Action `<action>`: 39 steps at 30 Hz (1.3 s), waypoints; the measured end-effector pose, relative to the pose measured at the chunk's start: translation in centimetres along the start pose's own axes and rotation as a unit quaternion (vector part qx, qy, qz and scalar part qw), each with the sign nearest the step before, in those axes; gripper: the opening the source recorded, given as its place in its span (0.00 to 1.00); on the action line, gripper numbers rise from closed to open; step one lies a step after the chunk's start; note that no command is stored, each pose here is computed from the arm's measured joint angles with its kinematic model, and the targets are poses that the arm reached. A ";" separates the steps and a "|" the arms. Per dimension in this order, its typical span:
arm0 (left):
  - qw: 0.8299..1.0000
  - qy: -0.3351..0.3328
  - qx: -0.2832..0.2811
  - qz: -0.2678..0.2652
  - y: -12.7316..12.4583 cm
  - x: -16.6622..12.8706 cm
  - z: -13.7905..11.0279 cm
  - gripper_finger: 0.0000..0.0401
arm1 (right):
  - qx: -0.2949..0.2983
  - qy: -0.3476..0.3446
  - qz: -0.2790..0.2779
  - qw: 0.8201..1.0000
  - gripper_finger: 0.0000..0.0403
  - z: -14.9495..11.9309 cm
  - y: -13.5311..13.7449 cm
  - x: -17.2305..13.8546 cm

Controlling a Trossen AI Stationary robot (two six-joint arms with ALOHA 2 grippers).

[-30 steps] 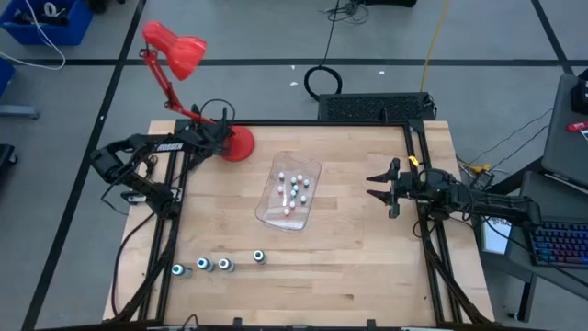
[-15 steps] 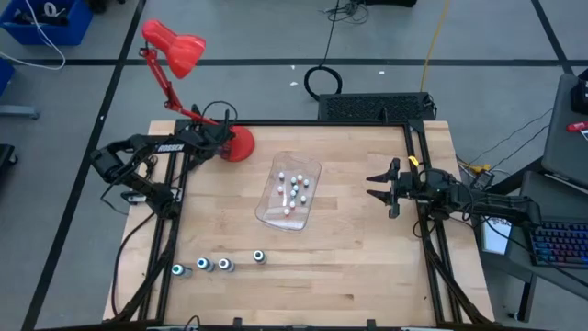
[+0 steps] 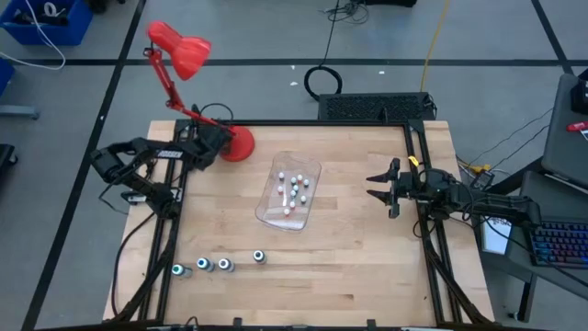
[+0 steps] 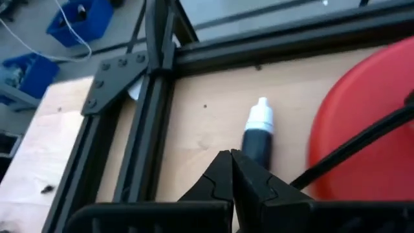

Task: Pick & Place food coloring
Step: Put the small purple food coloring bottle into the transparent bin

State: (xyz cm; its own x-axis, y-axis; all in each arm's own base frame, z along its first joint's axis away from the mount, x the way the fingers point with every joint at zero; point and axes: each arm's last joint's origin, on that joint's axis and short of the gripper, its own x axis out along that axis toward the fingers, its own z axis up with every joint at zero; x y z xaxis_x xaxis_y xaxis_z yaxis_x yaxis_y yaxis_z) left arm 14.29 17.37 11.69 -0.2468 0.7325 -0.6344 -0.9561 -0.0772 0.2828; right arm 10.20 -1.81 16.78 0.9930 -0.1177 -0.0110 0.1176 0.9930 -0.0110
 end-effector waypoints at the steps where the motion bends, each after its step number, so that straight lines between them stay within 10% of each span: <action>1: 1.000 -0.008 0.000 0.002 0.0 0.0 -0.1 0.01 | 0.000 0.000 0.000 1.000 0.43 0.0 0.0 0.0; 27: 0.991 0.056 0.081 -0.093 -0.9 -0.8 -1.7 0.00 | 0.000 0.000 0.000 1.000 0.42 0.0 0.0 0.0; 39: 0.934 0.107 0.065 -0.336 -2.3 -2.7 -0.9 0.00 | 0.000 0.001 0.000 1.000 0.43 0.0 0.0 0.0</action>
State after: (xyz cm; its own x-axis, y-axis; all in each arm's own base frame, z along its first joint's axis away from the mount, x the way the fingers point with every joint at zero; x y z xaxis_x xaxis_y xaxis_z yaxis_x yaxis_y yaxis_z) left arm 16.96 14.98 12.08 0.3626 0.4332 -0.8251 -0.8825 0.4441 -0.1546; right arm 10.20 -1.81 16.75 0.9929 -0.1180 -0.0125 0.1178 0.9930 -0.0110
